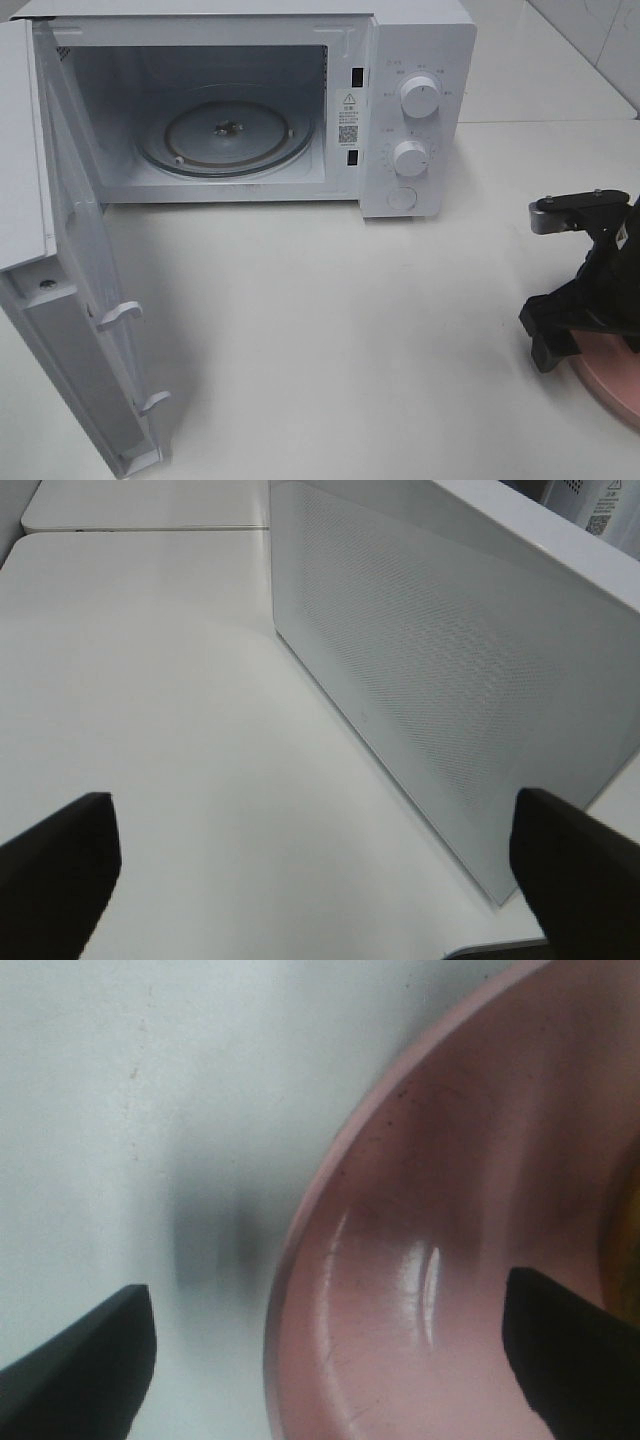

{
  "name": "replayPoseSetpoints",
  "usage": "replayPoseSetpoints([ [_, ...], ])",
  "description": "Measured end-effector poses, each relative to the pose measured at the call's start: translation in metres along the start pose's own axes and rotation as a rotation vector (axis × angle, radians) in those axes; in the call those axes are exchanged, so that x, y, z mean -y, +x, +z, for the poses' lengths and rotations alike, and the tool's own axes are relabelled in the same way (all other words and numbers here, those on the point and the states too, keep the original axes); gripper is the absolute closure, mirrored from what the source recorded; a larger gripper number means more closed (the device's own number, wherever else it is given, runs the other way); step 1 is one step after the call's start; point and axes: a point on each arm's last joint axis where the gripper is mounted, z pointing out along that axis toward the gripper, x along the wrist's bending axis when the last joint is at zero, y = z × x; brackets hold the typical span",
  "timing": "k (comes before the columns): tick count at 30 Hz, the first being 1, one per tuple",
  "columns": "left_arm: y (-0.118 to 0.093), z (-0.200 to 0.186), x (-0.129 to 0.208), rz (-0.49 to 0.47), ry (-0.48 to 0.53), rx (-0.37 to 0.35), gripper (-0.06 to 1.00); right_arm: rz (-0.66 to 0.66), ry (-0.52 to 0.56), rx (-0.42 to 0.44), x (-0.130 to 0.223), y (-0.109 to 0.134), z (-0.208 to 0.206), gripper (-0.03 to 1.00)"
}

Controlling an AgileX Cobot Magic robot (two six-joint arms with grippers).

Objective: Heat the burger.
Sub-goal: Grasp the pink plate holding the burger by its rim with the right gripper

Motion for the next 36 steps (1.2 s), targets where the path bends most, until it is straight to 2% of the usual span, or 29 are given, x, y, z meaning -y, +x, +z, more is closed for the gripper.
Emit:
replayPoseSetpoints([
  [16, 0.0, 0.0, 0.0, 0.0, 0.0, 0.0, -0.03, -0.006, 0.017, -0.009, -0.005, 0.003, 0.02, 0.12],
  [18, 0.0, 0.0, 0.0, 0.0, 0.0, 0.0, -0.03, -0.003, 0.011, -0.008, -0.006, 0.003, 0.02, 0.18],
  [19, 0.0, 0.0, 0.0, 0.0, 0.0, 0.0, -0.03, -0.003, 0.011, -0.008, -0.006, 0.003, 0.02, 0.18],
  [20, 0.0, 0.0, 0.0, 0.0, 0.0, 0.0, -0.03, 0.002, 0.01, -0.008, -0.006, 0.003, 0.02, 0.22],
  [21, 0.0, 0.0, 0.0, 0.0, 0.0, 0.0, -0.03, 0.008, 0.008, -0.007, -0.006, 0.002, 0.02, 0.3],
  [22, 0.0, 0.0, 0.0, 0.0, 0.0, 0.0, -0.03, 0.008, 0.008, -0.007, -0.006, 0.002, 0.02, 0.3],
  [23, 0.0, 0.0, 0.0, 0.0, 0.0, 0.0, -0.03, 0.017, 0.008, -0.006, -0.006, 0.002, 0.02, 0.38],
  [24, 0.0, 0.0, 0.0, 0.0, 0.0, 0.0, -0.03, 0.017, 0.008, -0.006, -0.006, 0.002, 0.02, 0.38],
  [25, 0.0, 0.0, 0.0, 0.0, 0.0, 0.0, -0.03, 0.028, 0.006, -0.006, -0.006, 0.002, 0.02, 0.5],
  [26, 0.0, 0.0, 0.0, 0.0, 0.0, 0.0, -0.03, 0.032, 0.006, -0.005, -0.006, 0.002, 0.02, 0.55],
  [27, 0.0, 0.0, 0.0, 0.0, 0.0, 0.0, -0.03, 0.032, 0.006, -0.005, -0.006, 0.002, 0.02, 0.55],
  [28, 0.0, 0.0, 0.0, 0.0, 0.0, 0.0, -0.03, 0.035, 0.004, -0.006, -0.007, 0.002, 0.02, 0.68],
  [29, 0.0, 0.0, 0.0, 0.0, 0.0, 0.0, -0.03, 0.035, 0.004, -0.006, -0.007, 0.002, 0.02, 0.68],
  [31, 0.0, 0.0, 0.0, 0.0, 0.0, 0.0, -0.03, 0.051, 0.003, -0.009, -0.007, 0.003, 0.019, 0.82],
  [36, 0.0, 0.0, 0.0, 0.0, 0.0, 0.0, -0.03, 0.055, 0.001, -0.008, -0.007, 0.003, 0.019, 0.85],
])
